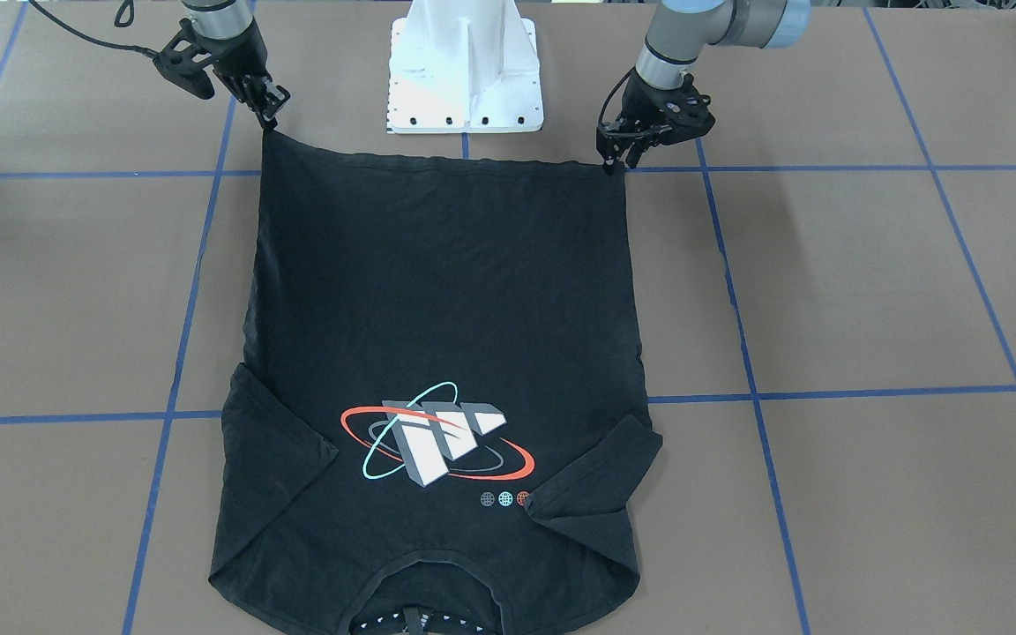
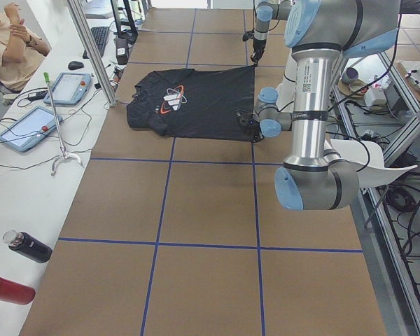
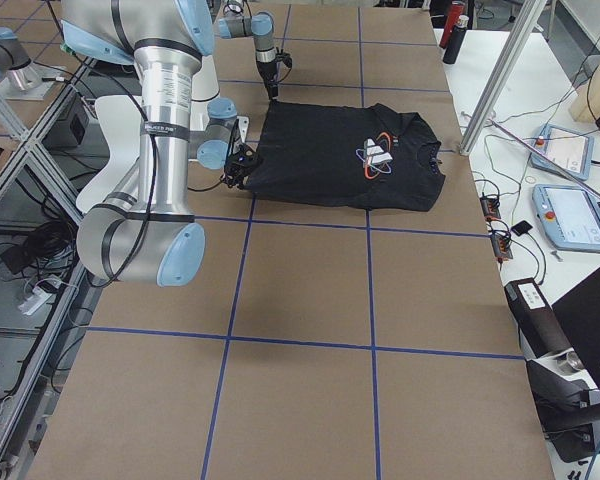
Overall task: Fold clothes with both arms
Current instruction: 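Grasp the hem corners nearest the robot with both grippers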
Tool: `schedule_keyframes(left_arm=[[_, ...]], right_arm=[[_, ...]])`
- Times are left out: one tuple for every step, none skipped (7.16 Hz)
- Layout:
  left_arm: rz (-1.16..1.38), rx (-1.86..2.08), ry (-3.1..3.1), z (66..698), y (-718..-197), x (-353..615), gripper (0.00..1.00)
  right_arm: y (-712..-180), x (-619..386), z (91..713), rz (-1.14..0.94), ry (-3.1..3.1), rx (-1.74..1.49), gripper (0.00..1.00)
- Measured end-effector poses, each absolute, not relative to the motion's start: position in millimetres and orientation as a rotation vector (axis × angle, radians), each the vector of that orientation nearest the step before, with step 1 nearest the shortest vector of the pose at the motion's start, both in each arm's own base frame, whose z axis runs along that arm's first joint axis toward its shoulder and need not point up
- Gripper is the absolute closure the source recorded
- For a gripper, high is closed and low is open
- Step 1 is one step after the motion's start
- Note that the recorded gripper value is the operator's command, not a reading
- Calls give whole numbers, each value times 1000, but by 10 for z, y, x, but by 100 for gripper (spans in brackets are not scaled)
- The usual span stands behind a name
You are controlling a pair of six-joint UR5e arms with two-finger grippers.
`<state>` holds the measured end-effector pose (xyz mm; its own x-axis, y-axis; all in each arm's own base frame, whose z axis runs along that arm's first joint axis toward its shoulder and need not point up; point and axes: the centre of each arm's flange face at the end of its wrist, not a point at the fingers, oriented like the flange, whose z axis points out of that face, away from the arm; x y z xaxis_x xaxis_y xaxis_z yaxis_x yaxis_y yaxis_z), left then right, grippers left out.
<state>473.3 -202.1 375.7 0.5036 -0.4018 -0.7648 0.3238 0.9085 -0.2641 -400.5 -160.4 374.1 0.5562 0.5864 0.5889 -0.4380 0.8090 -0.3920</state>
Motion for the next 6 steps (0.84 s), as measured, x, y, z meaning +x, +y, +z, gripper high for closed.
schedule_keyframes(left_arm=[[-435,-93,945,3765,-2003,4746,96],[-434,-95,944,3766,-1992,4756,100],[-433,-95,946,3758,-1991,4753,100],[-434,-95,948,3747,-1993,4742,100],[-435,-95,956,3711,-1996,4712,100],[-435,-96,969,3648,-1994,4641,100]], right_arm=[[-1604,-4005,3740,610,-771,-210,100],[-1604,-4005,3740,610,-772,-210,100],[-1605,-4005,3740,610,-772,-210,100],[-1606,-4004,3742,610,-771,-209,100],[-1605,-4003,3745,610,-770,-209,100],[-1606,-4002,3746,610,-770,-209,100]])
